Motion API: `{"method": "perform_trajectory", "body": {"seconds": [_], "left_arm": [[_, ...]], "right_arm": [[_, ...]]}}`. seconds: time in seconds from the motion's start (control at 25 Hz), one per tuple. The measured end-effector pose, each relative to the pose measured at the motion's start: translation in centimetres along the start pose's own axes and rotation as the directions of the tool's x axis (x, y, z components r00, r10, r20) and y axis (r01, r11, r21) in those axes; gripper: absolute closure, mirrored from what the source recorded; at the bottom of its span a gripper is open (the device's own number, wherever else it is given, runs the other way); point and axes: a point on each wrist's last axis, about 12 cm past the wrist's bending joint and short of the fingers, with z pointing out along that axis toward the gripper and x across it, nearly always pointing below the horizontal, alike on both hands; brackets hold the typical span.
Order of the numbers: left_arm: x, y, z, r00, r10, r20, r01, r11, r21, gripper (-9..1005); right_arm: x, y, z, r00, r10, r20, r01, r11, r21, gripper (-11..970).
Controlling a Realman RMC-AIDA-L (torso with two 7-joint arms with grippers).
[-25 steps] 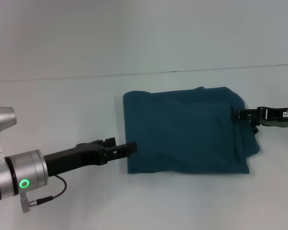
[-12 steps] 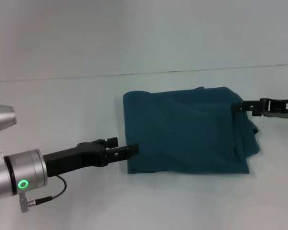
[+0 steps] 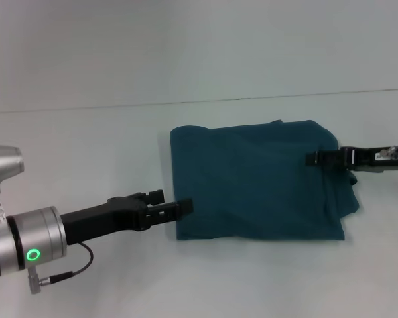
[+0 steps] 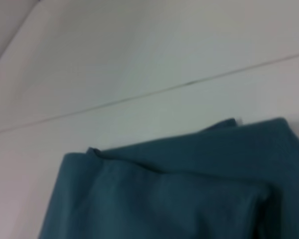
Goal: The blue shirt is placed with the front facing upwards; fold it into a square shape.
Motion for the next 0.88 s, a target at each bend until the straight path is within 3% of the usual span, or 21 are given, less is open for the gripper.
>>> {"method": "perform_trajectory", "body": {"seconds": [0.36,0.88], "left_arm": [[-0.1,0.1,0.0,1.0,0.002,0.001,-0.002,1.0,-0.004,29],[0.1,0.3,-0.4,1.0,-0.001,0.011,0.001,1.0,-0.015,30]], "right_arm": [[0.8,-0.4,0.2,1.0,0.012,-0.008,-0.011,1.0,0.017,60],[1.1,0.9,2.0,1.0,-0.003,-0.015,0.003,1.0,0.017,60]]}}
